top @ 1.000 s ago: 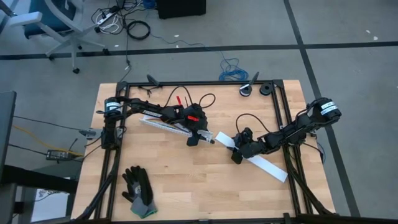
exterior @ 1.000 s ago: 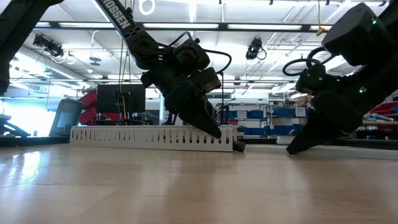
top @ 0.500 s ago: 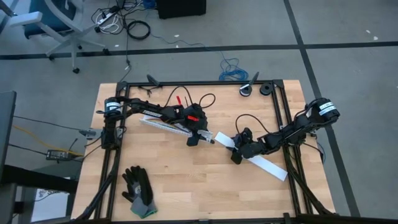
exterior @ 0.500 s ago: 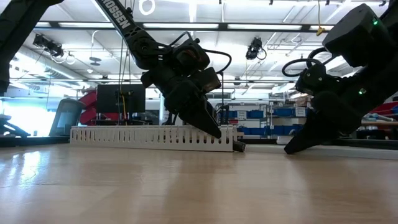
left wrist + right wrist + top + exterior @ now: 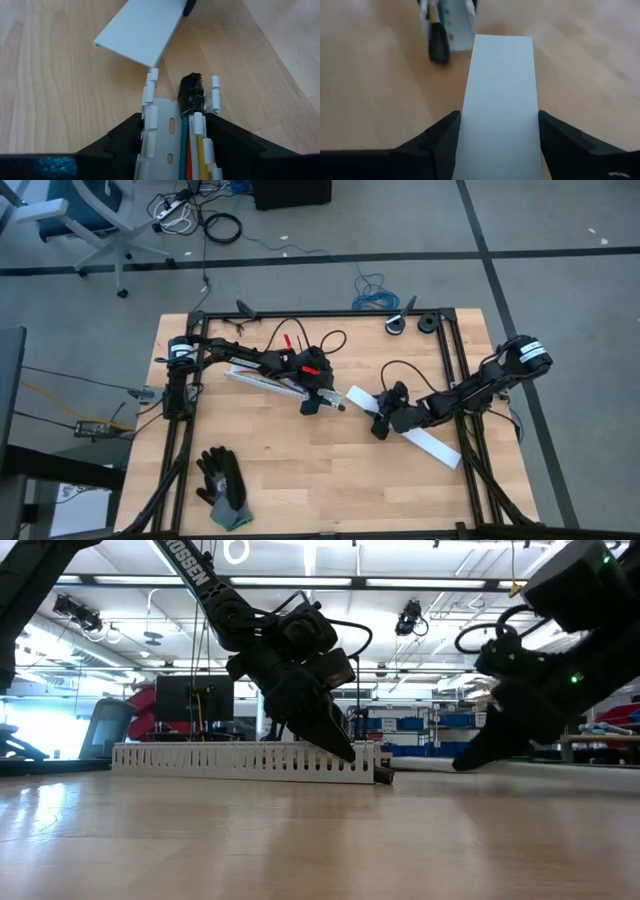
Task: Ziptie cables
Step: Close the white cable duct with the cover
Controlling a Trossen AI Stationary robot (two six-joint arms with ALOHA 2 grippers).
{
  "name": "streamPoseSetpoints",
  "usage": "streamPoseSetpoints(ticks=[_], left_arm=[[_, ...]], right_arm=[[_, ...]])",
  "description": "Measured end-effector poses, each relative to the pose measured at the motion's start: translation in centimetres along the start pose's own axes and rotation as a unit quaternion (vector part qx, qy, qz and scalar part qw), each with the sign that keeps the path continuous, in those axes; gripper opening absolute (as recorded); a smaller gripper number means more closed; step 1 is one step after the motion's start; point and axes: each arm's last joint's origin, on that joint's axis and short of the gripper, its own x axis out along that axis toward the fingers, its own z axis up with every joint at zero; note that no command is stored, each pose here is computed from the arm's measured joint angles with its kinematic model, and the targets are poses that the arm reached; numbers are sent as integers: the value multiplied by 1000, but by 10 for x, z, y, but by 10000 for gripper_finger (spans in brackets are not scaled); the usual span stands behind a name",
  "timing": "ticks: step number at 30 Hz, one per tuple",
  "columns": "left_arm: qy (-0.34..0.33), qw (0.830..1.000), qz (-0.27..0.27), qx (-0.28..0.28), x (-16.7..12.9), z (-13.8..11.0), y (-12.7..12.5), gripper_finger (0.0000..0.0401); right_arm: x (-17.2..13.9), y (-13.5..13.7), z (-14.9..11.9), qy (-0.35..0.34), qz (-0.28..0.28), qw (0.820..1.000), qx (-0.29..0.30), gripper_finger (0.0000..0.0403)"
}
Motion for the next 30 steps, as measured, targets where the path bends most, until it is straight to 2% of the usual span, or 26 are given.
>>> streamPoseSetpoints(ticks=[8,13,30], left_arm=[[-1,1000,-2,3,0,0,0,218],[-2,1000,-9,4,0,0,0,218],[-7,1000,-9,7,0,1,0,218]], right_arm=[[-10,0,15,-31,18,999,-6,231],[-13,3,22,-40,64,997,-20,231],[0,-10,33,-18,121,992,-29,231]])
